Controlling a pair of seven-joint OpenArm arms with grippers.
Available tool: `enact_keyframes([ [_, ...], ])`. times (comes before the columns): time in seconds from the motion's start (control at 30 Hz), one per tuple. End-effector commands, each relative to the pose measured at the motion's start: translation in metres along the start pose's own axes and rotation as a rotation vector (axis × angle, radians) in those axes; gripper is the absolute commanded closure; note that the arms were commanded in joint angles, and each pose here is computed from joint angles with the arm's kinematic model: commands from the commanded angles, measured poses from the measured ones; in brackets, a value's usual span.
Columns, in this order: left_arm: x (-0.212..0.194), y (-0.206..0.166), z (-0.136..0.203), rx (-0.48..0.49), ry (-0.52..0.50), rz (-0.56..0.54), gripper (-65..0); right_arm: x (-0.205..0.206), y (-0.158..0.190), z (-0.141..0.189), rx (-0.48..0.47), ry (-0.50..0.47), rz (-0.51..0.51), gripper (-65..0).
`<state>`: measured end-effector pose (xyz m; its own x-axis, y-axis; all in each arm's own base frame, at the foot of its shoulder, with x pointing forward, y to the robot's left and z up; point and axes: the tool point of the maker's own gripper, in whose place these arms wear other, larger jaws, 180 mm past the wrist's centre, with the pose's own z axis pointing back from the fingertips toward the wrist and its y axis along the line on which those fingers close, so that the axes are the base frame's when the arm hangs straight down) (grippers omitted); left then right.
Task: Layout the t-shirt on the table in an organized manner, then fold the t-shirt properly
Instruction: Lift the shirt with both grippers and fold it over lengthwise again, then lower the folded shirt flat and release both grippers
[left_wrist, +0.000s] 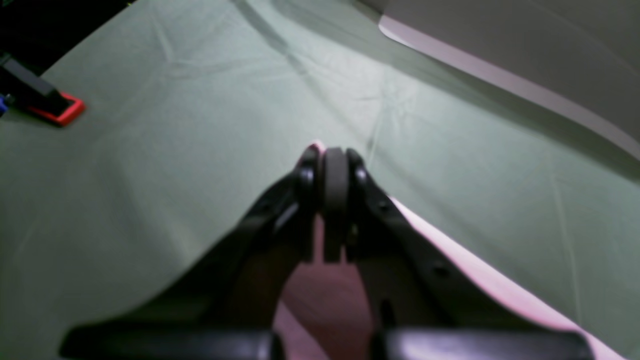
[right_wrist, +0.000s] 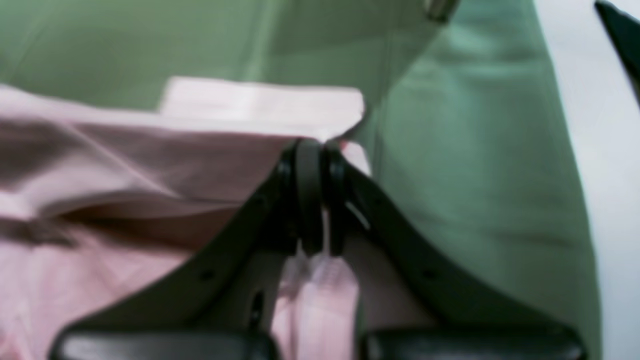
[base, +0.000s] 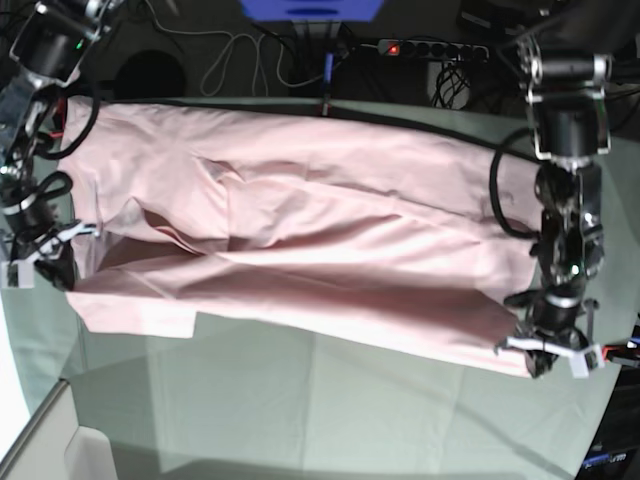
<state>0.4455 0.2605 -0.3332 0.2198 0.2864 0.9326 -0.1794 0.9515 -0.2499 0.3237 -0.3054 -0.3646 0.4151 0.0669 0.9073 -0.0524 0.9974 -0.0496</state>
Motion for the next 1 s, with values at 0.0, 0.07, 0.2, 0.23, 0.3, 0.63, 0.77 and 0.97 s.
enact_keyframes([
  [0.0, 0.029, 0.003, 0.002, -0.005, -0.084, -0.006, -0.4, 0.012, -0.007, 0.006, -0.013, -0.040, 0.015, 0.0],
  [0.07, 0.032, 0.014, 0.011, 0.018, -0.091, 0.002, -0.4, 0.002, 0.000, 0.009, -0.002, -0.026, 0.003, 0.0],
  [0.2, 0.027, 0.037, 0.029, 0.069, -0.039, 0.033, -0.4, -0.015, 0.002, 0.017, -0.003, 0.009, -0.009, 0.0],
  [0.23, 0.027, 0.041, 0.033, 0.079, -0.036, 0.035, -0.4, -0.019, 0.003, 0.019, -0.002, 0.017, -0.010, 0.0],
  [0.3, 0.019, 0.045, 0.041, 0.091, -0.027, 0.046, -0.4, -0.027, 0.005, 0.022, -0.001, 0.030, -0.017, 0.0],
  [0.63, 0.000, 0.065, 0.073, 0.133, 0.000, 0.029, -0.4, -0.039, -0.013, 0.056, -0.099, 0.038, -0.043, 0.0],
  [0.77, -0.022, 0.066, 0.086, 0.141, 0.038, 0.036, -0.4, -0.061, -0.009, 0.069, -0.097, 0.086, -0.055, 0.0],
  [0.97, -0.043, 0.075, 0.101, 0.157, 0.089, 0.023, -0.4, -0.087, 0.003, 0.083, -0.089, 0.143, -0.083, 0.0],
])
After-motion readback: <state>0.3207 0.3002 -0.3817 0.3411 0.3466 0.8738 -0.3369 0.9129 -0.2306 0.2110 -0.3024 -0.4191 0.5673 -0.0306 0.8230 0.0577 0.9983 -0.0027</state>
